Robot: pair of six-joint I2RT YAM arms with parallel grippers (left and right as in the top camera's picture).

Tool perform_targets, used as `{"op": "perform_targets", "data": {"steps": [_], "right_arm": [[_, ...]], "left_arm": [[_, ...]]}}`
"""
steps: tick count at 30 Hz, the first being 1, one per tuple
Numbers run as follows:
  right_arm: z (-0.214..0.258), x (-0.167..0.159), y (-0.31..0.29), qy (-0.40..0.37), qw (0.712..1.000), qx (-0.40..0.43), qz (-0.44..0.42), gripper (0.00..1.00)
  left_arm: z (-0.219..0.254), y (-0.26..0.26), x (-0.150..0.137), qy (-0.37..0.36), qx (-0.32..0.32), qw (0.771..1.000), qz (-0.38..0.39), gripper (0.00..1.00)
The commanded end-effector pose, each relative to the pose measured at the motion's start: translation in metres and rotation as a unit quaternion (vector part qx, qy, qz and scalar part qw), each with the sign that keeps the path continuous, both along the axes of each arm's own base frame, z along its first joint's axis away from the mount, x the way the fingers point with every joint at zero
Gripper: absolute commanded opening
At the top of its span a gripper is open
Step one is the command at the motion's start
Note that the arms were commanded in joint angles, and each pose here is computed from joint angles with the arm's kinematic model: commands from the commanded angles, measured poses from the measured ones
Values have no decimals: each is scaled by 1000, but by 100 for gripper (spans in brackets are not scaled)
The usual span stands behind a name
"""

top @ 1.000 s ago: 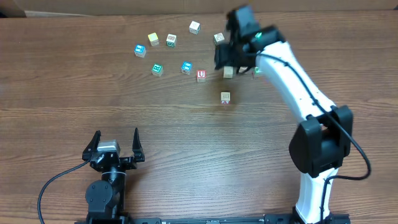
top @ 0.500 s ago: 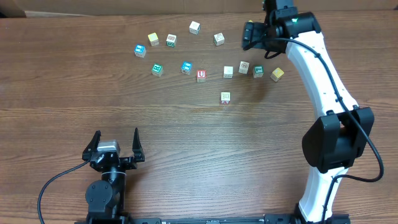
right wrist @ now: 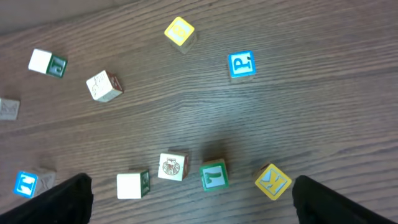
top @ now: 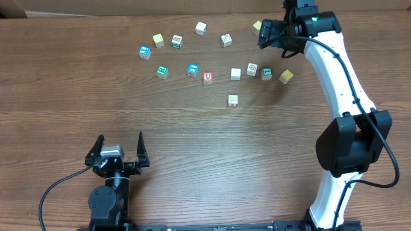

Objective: Form a horizontal line

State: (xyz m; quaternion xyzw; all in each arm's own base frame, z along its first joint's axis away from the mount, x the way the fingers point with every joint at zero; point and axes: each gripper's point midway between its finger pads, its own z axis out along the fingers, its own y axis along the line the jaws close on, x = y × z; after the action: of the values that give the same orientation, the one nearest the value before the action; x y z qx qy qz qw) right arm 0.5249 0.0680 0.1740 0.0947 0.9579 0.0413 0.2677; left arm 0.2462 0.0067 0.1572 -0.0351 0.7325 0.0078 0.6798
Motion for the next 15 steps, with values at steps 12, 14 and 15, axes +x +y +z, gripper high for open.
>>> {"op": "perform_targets", "data": {"steps": [12, 14, 15], "right_arm": [[16, 42, -18, -88, 996, -24, 15, 100], [14, 54, -21, -105, 994, -34, 11, 100], [12, 60, -23, -115, 993, -39, 5, 100]], "left_arm": [[1, -2, 0, -2, 11, 1000, -4, 99], [1, -2, 0, -2, 11, 1000, -4, 100], [1, -2, 0, -2, 11, 1000, -4, 100]]}}
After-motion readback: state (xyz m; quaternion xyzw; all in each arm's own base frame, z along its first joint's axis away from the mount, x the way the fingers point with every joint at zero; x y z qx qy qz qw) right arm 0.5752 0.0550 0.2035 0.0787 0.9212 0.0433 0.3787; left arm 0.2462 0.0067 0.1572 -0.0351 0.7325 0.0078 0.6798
